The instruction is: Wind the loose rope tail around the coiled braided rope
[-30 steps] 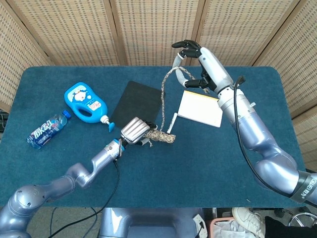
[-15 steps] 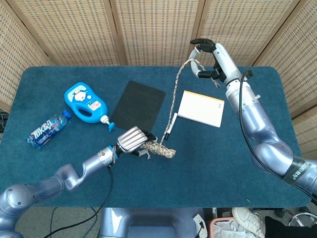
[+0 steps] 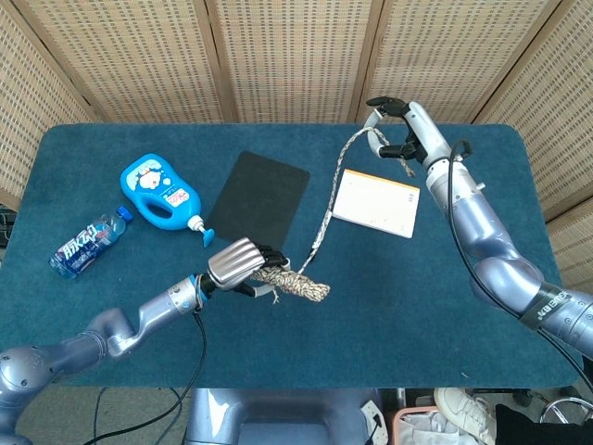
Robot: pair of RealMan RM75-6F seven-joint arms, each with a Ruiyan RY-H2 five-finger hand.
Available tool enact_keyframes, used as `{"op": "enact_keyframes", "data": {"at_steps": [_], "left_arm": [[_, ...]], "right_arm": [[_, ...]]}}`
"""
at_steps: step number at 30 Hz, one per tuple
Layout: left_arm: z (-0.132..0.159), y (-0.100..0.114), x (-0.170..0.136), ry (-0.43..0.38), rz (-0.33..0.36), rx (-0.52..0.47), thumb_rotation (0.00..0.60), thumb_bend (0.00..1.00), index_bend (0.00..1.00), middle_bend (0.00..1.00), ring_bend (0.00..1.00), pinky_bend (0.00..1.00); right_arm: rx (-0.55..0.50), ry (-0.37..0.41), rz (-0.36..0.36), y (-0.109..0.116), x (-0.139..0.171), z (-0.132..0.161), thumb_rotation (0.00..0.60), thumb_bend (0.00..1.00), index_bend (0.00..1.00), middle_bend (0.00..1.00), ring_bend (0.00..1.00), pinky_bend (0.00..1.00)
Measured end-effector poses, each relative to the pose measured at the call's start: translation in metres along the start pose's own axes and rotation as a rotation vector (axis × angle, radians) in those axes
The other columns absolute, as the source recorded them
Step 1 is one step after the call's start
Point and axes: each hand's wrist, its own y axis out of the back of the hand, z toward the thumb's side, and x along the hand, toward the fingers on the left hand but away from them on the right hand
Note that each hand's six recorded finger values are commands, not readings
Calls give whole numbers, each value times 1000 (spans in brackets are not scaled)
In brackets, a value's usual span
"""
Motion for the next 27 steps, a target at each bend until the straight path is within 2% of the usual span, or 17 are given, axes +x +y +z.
{"op": "enact_keyframes", "data": {"at_steps": [5, 13, 22, 27], "left_arm": [[3, 19, -3, -29, 78, -85, 600, 742, 660, 566, 513, 672], [2, 45, 7, -13, 197, -237, 600, 742, 660, 567, 513, 672], [-5, 60, 21, 57, 313, -340, 600, 739, 661, 571, 515, 672], [-13, 65, 31, 136, 362, -346, 600, 737, 662, 572, 517, 672]], "right_arm": [[-19, -43, 20, -3, -3, -22, 600, 519, 748, 165, 0, 0], [-57, -109, 57, -14, -4, -62, 600, 519, 748, 165, 0, 0], [-49, -142, 109, -29, 7, -91, 600, 521, 749, 166, 0, 0], [-23, -144, 139, -38, 18, -104, 600, 521, 749, 166, 0, 0]]}}
